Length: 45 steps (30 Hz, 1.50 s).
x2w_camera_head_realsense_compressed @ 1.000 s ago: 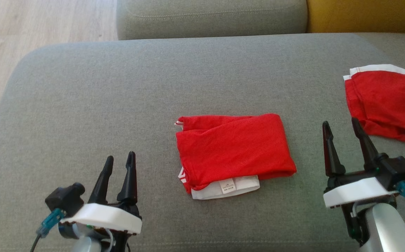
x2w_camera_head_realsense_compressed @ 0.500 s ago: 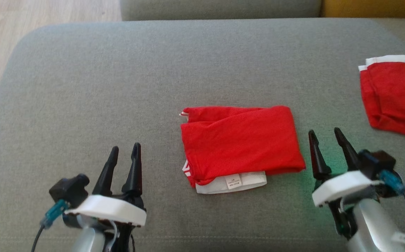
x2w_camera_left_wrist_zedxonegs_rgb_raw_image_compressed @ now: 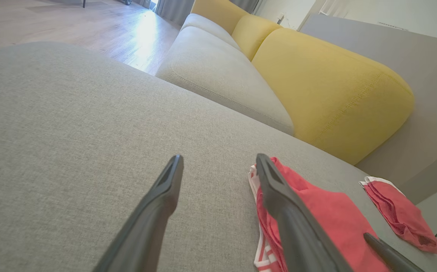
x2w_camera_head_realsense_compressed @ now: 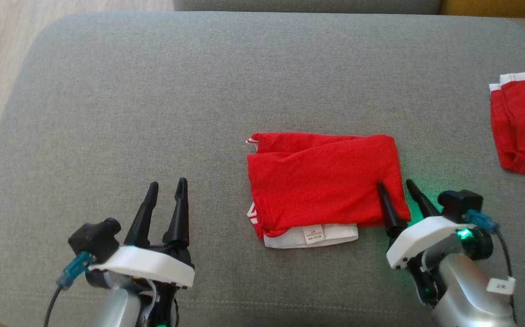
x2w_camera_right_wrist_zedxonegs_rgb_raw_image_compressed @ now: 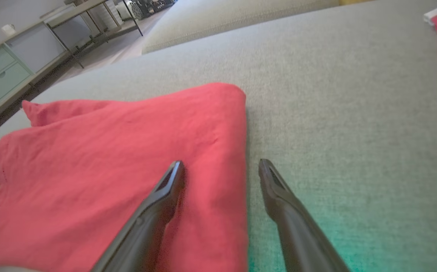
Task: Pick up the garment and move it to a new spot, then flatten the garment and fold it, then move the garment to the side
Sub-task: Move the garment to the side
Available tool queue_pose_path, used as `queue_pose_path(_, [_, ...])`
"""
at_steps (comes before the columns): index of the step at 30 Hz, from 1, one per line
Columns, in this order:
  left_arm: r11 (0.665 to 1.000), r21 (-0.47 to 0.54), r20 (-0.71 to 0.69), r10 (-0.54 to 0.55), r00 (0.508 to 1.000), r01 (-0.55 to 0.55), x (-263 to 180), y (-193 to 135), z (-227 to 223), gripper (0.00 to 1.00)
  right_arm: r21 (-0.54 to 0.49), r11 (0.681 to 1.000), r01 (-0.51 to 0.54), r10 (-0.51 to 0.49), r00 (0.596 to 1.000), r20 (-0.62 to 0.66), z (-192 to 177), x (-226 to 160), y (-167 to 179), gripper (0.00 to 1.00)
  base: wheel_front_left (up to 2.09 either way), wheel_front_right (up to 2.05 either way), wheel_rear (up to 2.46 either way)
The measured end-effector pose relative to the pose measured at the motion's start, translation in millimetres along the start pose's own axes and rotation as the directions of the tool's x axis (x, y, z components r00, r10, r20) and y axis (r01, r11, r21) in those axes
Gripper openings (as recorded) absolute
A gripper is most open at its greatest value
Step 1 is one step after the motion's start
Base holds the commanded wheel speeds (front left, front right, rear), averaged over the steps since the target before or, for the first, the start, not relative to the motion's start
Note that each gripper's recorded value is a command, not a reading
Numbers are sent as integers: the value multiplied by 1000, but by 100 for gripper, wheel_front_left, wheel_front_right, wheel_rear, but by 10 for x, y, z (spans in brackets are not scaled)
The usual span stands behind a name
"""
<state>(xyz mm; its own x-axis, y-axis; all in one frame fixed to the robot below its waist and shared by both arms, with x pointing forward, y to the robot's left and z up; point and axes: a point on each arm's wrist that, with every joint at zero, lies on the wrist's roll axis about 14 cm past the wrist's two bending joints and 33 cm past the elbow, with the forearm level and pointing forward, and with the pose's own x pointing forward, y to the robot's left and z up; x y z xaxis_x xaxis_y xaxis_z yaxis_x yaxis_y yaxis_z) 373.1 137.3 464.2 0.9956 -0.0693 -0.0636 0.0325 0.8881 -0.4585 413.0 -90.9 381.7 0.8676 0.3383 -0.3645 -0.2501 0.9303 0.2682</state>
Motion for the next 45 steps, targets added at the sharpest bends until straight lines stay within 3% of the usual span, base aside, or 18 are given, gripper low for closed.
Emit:
queue_pose_path(4, [1000,-1,-1,-3,1000,3,-9,-13,-3,100,-4,1000,-25,24,996,-87,-191,4,74,100,0,0,0])
queue_pose_path(5, [1000,-8,3,-1,1000,1,-10,-9,9,100,2,999,-38,38,995,-97,-207,7,117,23,0,0,0])
queue_pose_path(6, [1000,-16,7,0,1000,0,-11,-10,22,100,14,999,-49,50,994,-97,-196,15,154,0,0,0,0])
queue_pose_path(12, [1000,-18,20,2,1000,-2,-3,-1,63,100,-14,998,-58,56,996,-71,-120,-16,99,0,0,0,0])
queue_pose_path(16, [1000,-17,20,-8,1000,8,21,-31,63,100,-137,990,-44,44,999,-7,130,-1,-80,0,0,0,0])
queue_pose_path(18, [999,-19,15,-26,1000,26,47,-87,47,100,-241,970,-22,36,998,51,398,14,-223,0,0,0,0])
queue_pose_path(25, [996,-13,-10,-84,996,84,153,-263,-41,100,-368,928,59,5,986,169,979,-54,-547,0,0,0,0])
queue_pose_path(35, [966,15,-22,-256,966,257,718,-766,-149,100,-435,849,299,-202,945,256,1816,-135,-1603,0,0,0,0])
queue_pose_path(40, [943,7,-62,-332,941,333,934,-999,-378,100,-419,809,412,-344,910,230,1798,-254,-2193,0,0,0,0])
queue_pose_path(45, [926,-14,-87,-377,922,377,1125,-1142,-567,100,-395,790,469,-435,882,178,1610,-315,-2526,0,0,0,0])
